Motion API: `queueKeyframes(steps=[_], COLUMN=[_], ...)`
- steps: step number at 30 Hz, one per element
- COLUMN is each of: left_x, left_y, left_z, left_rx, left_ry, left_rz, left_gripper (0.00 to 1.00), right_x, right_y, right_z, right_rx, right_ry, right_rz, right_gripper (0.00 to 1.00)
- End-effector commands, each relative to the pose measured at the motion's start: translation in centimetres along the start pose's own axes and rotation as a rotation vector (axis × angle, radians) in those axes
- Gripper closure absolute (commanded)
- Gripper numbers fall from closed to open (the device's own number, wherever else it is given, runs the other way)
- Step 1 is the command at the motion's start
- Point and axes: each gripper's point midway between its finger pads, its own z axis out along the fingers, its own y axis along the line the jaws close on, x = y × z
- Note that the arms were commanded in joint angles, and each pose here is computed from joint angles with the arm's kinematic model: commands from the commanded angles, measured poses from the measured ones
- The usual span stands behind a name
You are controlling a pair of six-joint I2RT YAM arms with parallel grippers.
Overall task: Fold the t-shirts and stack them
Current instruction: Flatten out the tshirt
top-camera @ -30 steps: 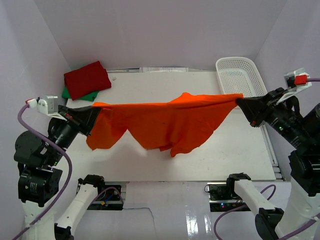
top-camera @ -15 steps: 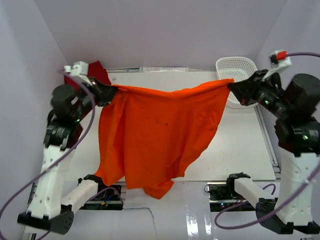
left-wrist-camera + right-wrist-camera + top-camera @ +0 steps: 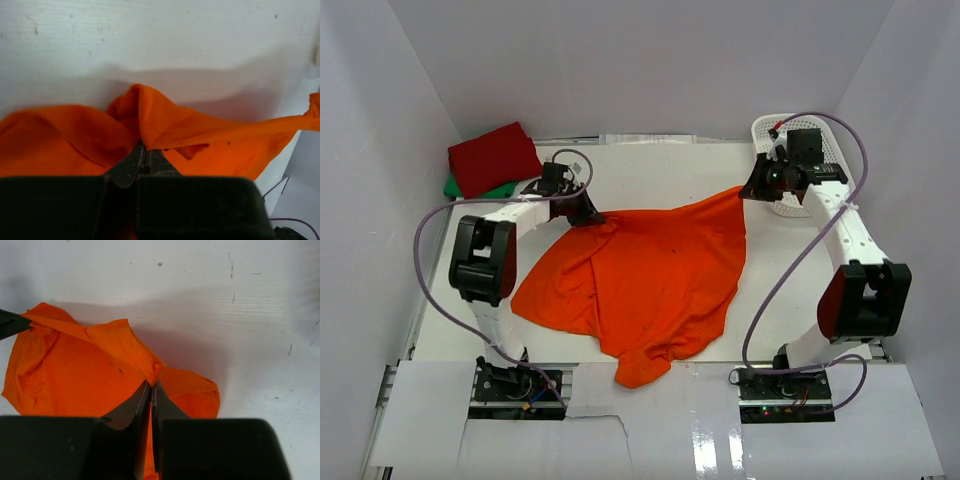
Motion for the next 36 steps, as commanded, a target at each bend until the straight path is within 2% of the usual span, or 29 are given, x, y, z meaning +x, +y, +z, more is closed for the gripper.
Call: queueKeyframes(steps=[1, 2, 3, 5, 8, 9, 12, 16, 19, 24, 31, 36], left_x=[-4.7, -4.3, -5.6, -6.1, -7.9, -8.9, -10.3, -12.1, -12.6, -12.5, -12.7, -10.1], left_y=[-2.8, -1.4, -2.0, -2.1, -2.6, -3.1, -4.0, -6.9, -7.9, -6.6, -2.5, -0.6], left_z=[1.0, 3.0, 3.4, 4.5, 5.3, 5.2, 4.6, 3.2, 3.1, 4.2, 5.3, 5.6], left_rx=[0.069, 0.044, 0.052, 0.059, 0.065, 0.067, 0.075, 0.145, 0.169, 0.112, -0.043, -0.031], left_ry=[-0.109, -0.077, -0.092, -0.086, -0.118, -0.143, -0.174, -0.197, -0.167, -0.095, -0.038, 0.068], left_rz=[0.049, 0.037, 0.046, 0.052, 0.088, 0.109, 0.157, 0.219, 0.246, 0.276, 0.422, 0.503], left_gripper=[0.93, 0.88, 0.82, 0.76, 0.52, 0.37, 0.20, 0.17, 0.17, 0.18, 0.16, 0.19], right_x=[-4.8, -5.1, -5.3, -5.3, -5.5, -5.6, -5.5, -5.4, -5.4, -5.4, -5.4, -6.1], right_y=[0.3, 0.0, -0.1, -0.5, -0.7, -0.7, -1.0, -1.2, -1.1, -0.9, -0.5, 0.0], right_z=[1.0, 2.0, 2.4, 3.5, 4.2, 4.3, 4.9, 5.4, 5.4, 5.4, 5.2, 4.7], right_rx=[-0.007, -0.002, -0.005, -0.002, -0.003, -0.003, -0.001, 0.000, -0.010, -0.017, -0.040, -0.051], right_ry=[-0.123, -0.113, -0.112, -0.095, -0.088, -0.088, -0.080, -0.072, -0.067, -0.065, -0.060, -0.068], right_rz=[-0.041, -0.035, -0.034, -0.029, -0.035, -0.038, -0.041, -0.042, -0.042, -0.046, -0.050, -0.062], right_gripper=[0.92, 0.92, 0.92, 0.92, 0.92, 0.92, 0.92, 0.92, 0.92, 0.92, 0.92, 0.92])
